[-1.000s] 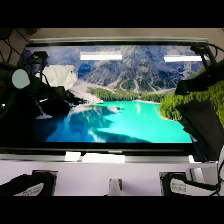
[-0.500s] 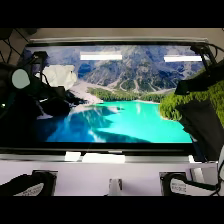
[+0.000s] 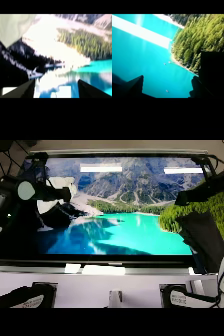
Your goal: Fold the shirts.
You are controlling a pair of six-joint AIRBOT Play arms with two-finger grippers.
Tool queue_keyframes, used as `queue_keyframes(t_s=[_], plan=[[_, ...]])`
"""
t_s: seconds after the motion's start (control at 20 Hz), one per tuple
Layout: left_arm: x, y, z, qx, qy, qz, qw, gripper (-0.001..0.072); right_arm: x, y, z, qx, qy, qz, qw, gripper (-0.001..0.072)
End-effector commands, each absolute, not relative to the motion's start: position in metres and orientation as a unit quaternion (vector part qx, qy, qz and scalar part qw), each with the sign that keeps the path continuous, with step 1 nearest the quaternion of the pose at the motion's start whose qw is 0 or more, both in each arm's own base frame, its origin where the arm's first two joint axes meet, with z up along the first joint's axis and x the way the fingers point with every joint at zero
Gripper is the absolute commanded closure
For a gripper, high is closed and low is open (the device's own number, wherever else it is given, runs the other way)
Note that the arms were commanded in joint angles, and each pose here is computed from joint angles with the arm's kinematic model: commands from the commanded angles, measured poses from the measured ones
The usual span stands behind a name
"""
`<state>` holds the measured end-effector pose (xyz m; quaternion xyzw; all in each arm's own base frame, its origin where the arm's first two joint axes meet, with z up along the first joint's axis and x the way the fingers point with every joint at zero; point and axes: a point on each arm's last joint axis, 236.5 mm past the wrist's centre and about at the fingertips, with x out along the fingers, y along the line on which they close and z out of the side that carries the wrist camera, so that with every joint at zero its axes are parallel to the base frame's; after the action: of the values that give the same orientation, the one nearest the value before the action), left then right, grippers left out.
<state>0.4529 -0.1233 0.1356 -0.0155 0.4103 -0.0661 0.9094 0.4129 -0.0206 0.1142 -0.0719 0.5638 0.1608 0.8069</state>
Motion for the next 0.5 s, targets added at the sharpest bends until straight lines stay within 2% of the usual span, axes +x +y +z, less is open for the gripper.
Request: queue_keyframes(t_s=[0.0, 0.1, 0.2, 0.3, 0.45], plan=[[0.514, -0.088, 0.156, -0.077, 0.344, -0.021, 0.936, 0.0116, 0.423, -0.015, 0.119, -0.042, 0.548, 0.149, 0.822, 0.0041], [0.525, -0.033, 0.113, -0.115, 0.426, 0.028, 0.897, 0.0092, 0.421, -0.004, 0.121, -0.019, 0.548, 0.164, 0.820, 0.0040], [0.519, 0.017, 0.064, -0.189, 0.503, 0.071, 0.840, 0.0092, 0.419, 0.006, 0.123, -0.007, 0.546, 0.181, 0.818, 0.0040], [0.516, 0.040, 0.026, -0.274, 0.534, 0.083, 0.796, 0.0092, 0.418, 0.009, 0.124, -0.003, 0.546, 0.187, 0.816, 0.0041], [0.507, 0.052, -0.020, -0.330, 0.564, 0.092, 0.752, 0.0092, 0.418, 0.011, 0.124, -0.001, 0.545, 0.190, 0.817, 0.0041]])
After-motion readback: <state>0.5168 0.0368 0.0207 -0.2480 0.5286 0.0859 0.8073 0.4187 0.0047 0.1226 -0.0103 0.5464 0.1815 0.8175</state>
